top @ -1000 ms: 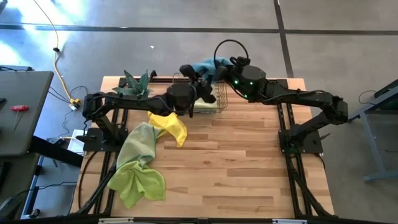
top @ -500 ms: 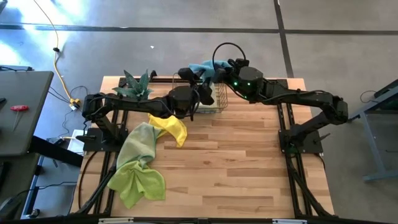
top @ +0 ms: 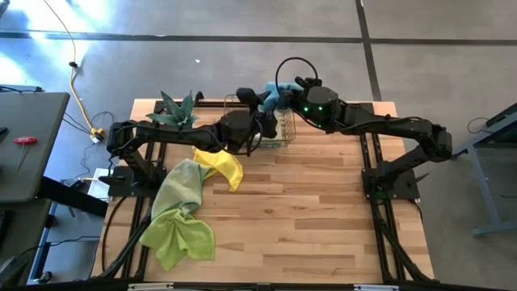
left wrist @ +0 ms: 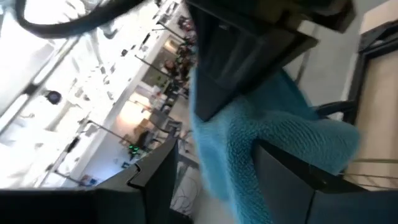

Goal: Fold microfiber towels
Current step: Put the blue microfiber cloth in the basket

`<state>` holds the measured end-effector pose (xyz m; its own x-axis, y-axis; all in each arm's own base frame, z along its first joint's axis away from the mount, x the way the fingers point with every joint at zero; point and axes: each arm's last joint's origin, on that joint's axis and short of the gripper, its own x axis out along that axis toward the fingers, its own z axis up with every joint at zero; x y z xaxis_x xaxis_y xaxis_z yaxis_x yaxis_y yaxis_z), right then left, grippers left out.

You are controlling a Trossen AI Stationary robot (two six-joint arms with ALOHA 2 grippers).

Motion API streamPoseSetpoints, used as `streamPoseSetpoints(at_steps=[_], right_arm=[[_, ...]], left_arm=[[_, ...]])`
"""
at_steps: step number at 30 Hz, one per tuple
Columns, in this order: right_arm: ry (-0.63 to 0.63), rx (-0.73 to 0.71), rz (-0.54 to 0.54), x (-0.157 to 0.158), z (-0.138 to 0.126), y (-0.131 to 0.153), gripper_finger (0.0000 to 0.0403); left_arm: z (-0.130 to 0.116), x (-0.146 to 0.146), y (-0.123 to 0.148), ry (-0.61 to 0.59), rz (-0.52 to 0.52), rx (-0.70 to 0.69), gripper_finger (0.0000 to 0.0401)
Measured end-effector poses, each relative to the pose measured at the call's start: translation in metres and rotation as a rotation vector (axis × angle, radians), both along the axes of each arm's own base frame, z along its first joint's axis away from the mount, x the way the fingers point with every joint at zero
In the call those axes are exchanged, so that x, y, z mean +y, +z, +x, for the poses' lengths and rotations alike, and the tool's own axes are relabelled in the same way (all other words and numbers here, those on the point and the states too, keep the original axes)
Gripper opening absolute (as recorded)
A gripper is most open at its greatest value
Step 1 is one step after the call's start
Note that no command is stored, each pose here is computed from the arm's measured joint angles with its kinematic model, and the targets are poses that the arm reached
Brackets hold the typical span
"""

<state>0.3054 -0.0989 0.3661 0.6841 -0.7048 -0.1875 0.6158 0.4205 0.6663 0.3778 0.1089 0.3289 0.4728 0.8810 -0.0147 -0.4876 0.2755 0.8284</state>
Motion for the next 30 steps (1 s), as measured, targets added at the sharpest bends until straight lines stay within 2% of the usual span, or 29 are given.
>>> streamPoseSetpoints(at_steps=[4,9,12,22,30], right_arm=[[0.000,0.006,0.003,0.000,0.000,-0.001,0.0000],[-0.041,0.055,-0.008,-0.001,-0.002,-0.004,0.0000],[-0.047,0.035,0.007,-0.001,-0.002,-0.003,0.0000],[-0.023,-0.004,0.034,0.001,-0.001,-0.002,0.0000],[0.006,-0.013,0.038,0.002,0.000,-0.002,0.0000]], left_arm=[[0.000,0.000,-0.002,-0.016,-0.051,-0.062,0.0197],[0.004,-0.011,0.006,-0.054,-0.027,-0.142,0.0197],[0.005,-0.015,0.007,-0.101,-0.053,-0.191,0.0197],[0.003,0.004,0.003,-0.152,-0.162,-0.315,0.0197],[-0.001,0.020,-0.006,-0.152,-0.257,-0.324,0.0197]])
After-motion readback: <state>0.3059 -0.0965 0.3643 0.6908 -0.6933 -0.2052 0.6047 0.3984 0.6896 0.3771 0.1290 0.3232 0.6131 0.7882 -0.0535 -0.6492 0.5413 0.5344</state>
